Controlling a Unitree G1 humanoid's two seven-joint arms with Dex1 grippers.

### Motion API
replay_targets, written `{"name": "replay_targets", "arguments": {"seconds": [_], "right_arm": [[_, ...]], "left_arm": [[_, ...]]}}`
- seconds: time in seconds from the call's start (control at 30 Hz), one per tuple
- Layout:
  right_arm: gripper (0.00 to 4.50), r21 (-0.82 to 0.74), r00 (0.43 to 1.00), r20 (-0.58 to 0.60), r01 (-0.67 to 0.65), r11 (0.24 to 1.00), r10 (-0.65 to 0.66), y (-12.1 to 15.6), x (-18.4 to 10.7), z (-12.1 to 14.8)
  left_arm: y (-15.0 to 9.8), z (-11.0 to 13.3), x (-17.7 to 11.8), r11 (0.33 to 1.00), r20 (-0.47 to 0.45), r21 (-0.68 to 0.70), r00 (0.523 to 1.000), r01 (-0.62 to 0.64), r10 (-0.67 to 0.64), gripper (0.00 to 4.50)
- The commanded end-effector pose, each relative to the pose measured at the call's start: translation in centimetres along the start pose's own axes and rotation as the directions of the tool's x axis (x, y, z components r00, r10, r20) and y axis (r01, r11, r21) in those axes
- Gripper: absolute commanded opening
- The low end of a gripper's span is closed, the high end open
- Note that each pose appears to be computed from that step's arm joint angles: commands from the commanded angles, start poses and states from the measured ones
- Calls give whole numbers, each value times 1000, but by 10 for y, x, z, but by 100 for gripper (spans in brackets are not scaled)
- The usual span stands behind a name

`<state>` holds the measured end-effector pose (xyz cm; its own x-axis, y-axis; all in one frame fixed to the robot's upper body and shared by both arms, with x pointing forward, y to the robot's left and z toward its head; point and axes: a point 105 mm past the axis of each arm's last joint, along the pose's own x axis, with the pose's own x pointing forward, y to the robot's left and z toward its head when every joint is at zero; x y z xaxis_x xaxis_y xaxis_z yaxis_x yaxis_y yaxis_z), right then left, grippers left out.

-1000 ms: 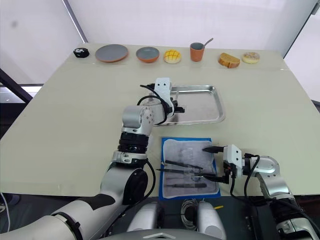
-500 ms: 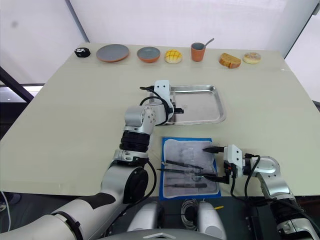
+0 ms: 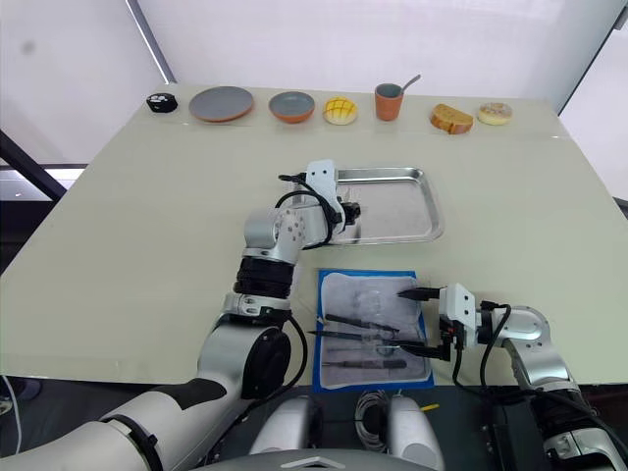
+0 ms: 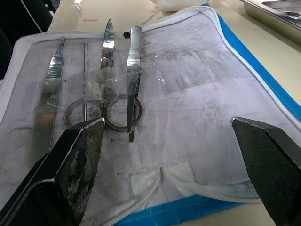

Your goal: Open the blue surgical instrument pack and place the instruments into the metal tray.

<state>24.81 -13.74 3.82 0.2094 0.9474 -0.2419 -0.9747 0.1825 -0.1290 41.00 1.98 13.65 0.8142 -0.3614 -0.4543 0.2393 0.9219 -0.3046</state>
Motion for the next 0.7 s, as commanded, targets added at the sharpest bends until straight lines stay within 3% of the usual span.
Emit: {"name": "replay_targets", "arguments": {"seconds": [0.03, 0.17, 0.23, 0.3, 0.57, 0.7], "right_arm": [[450, 159, 990, -128, -44, 986, 65, 24, 1, -42], [450, 157, 990, -123, -44, 987, 64, 22, 1, -41], [450, 152, 992, -110, -40, 988, 57, 20, 2, -39], [450, 147, 994, -93, -36, 988, 50, 19, 2, -36], [450, 82, 999, -45, -24, 996, 27, 17, 4, -27], [450, 88, 998, -16, -51, 995, 53, 20, 4, -25]], "left_arm": [[-47, 31, -26, 950, 167, 38, 935, 310, -312, 288], [-48, 40, -55, 847, 208, 165, 821, 506, -531, 288], [-45, 37, -76, 743, 192, 259, 721, 617, -665, 288], [-34, 32, -88, 680, 179, 370, 670, 632, -720, 288], [19, -17, -128, 453, -90, 549, 588, 702, -804, 288], [35, -36, -151, 371, -177, 544, 535, 753, -826, 288]]}}
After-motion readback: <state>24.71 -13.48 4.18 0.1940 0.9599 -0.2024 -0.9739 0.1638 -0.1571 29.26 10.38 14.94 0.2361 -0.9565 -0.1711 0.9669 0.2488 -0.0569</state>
